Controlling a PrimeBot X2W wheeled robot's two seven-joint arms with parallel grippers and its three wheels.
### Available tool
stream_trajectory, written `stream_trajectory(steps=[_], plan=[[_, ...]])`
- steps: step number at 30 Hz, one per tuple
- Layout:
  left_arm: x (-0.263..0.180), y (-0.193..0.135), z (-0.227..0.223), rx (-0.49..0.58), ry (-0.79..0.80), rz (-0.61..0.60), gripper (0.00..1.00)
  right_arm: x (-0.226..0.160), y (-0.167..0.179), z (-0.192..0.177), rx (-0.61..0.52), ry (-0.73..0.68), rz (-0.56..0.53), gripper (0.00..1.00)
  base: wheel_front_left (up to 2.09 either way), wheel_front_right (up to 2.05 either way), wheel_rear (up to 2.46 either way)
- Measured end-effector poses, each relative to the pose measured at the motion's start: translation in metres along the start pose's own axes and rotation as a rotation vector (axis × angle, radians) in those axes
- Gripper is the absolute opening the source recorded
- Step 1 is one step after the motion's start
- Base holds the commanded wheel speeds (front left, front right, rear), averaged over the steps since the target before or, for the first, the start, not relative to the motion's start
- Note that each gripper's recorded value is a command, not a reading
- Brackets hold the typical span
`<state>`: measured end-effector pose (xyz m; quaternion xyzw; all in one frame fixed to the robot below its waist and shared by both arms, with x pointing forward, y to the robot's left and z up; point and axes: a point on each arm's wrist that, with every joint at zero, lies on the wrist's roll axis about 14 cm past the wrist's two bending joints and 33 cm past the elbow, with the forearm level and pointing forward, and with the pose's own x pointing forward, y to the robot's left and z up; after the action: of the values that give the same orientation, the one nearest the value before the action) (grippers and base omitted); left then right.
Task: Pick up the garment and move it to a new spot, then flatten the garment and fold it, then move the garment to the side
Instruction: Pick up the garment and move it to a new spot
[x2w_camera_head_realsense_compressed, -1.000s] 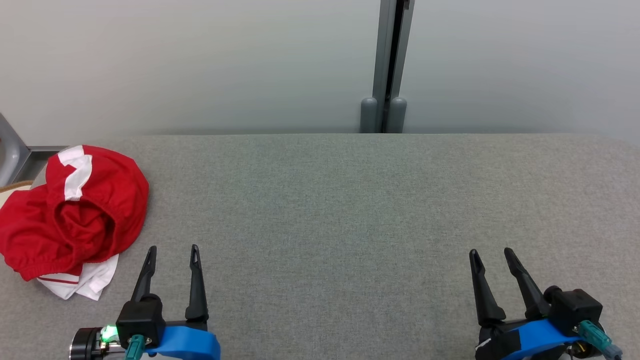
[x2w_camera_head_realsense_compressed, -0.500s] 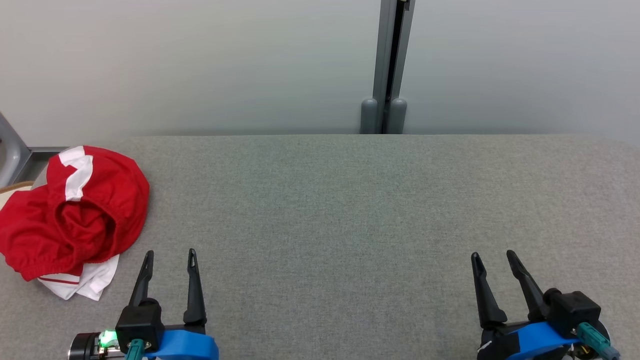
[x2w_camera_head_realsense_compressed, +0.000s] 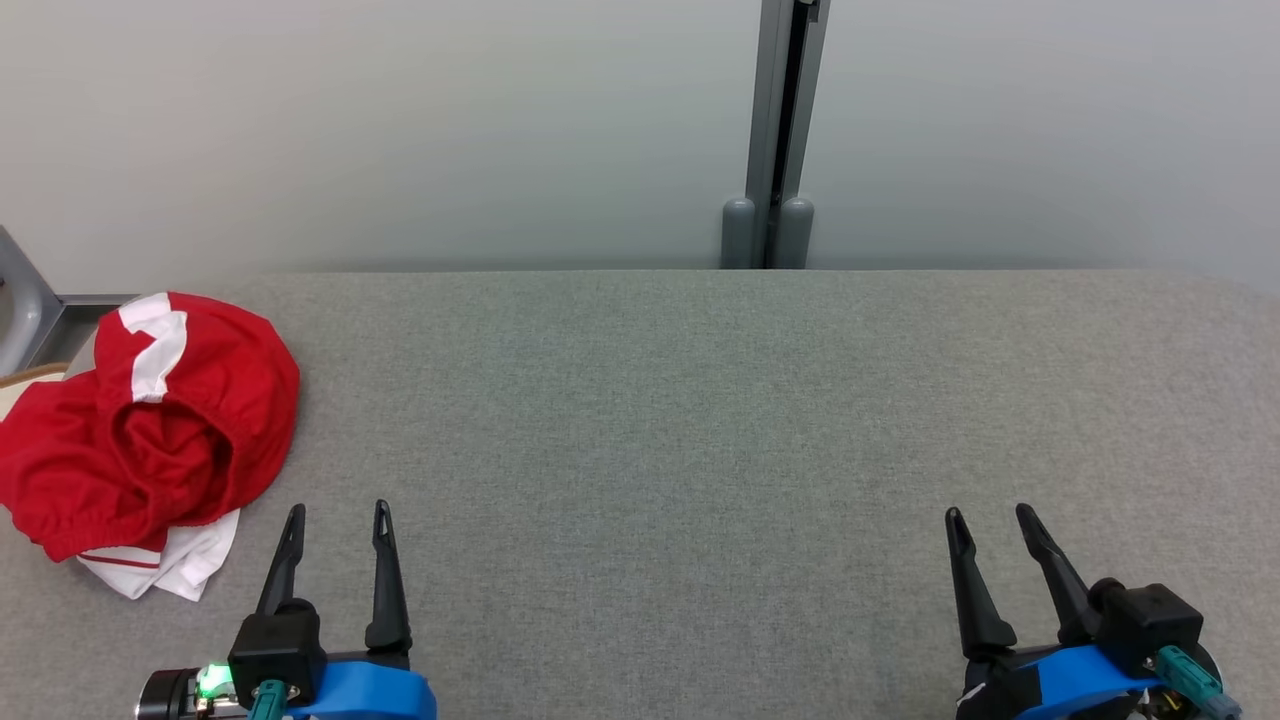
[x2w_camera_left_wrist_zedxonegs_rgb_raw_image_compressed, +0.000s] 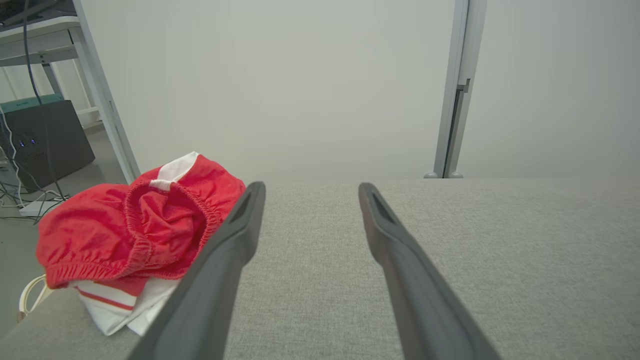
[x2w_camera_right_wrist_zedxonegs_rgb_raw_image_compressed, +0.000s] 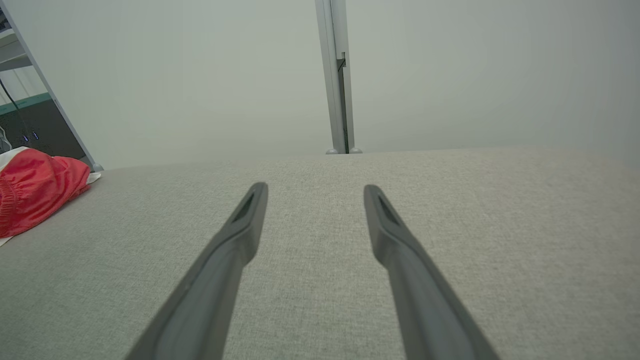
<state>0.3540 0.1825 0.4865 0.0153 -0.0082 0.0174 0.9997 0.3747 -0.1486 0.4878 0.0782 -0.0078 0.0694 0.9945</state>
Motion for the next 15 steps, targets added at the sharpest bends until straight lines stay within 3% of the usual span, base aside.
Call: stream_trajectory(steps=[7,15], plan=[[-0.003,0.007,-0.001,0.002,0.003,0.022,1.0,0.003,0.006,-0.002,0.002,0.005,0.02,1.0,0.0,0.0,0.0],[-0.015,0.037,-0.001,0.015,0.005,0.112,1.0,0.014,0.026,-0.007,0.004,0.02,0.082,1.0,0.0,0.0,0.0]])
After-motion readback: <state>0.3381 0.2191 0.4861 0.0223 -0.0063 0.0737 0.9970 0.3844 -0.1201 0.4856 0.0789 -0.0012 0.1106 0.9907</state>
